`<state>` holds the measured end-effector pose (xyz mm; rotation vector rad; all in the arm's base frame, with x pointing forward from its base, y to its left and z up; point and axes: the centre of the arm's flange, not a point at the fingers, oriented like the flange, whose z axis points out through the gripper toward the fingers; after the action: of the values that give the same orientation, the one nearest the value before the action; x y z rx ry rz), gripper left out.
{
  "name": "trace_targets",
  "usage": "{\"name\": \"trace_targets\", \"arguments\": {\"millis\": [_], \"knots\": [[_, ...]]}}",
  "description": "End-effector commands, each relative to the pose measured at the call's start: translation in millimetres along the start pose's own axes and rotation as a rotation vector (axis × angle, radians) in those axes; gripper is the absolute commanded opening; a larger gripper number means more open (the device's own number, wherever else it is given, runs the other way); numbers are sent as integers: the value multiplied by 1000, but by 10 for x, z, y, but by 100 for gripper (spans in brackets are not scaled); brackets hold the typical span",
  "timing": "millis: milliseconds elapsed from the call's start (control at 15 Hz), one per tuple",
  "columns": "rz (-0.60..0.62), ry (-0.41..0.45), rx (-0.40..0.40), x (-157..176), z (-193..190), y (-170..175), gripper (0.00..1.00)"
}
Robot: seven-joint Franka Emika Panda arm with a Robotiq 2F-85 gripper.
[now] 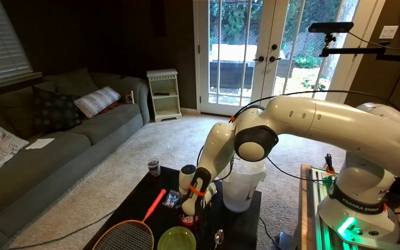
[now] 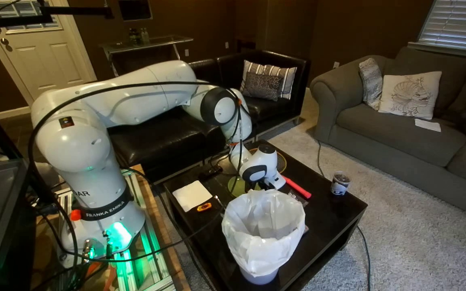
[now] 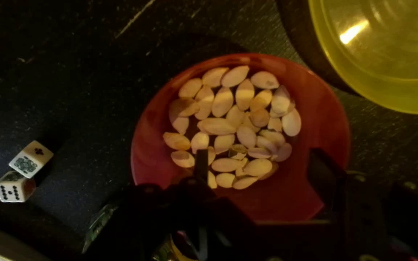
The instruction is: Put some popcorn in the bin
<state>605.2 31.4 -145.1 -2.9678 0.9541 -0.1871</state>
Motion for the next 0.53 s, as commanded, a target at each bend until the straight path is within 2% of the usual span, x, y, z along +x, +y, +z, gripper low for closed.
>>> {"name": "trace_targets", "arguments": {"millis": [0,267,400,467], "knots": [[28,-7,6,40,135,-78,69],[25,-18,0,41,182,-91,59],[24,-26,-4,38,207,-96,52],[23,-31,-7,37,220,-99,43]]}}
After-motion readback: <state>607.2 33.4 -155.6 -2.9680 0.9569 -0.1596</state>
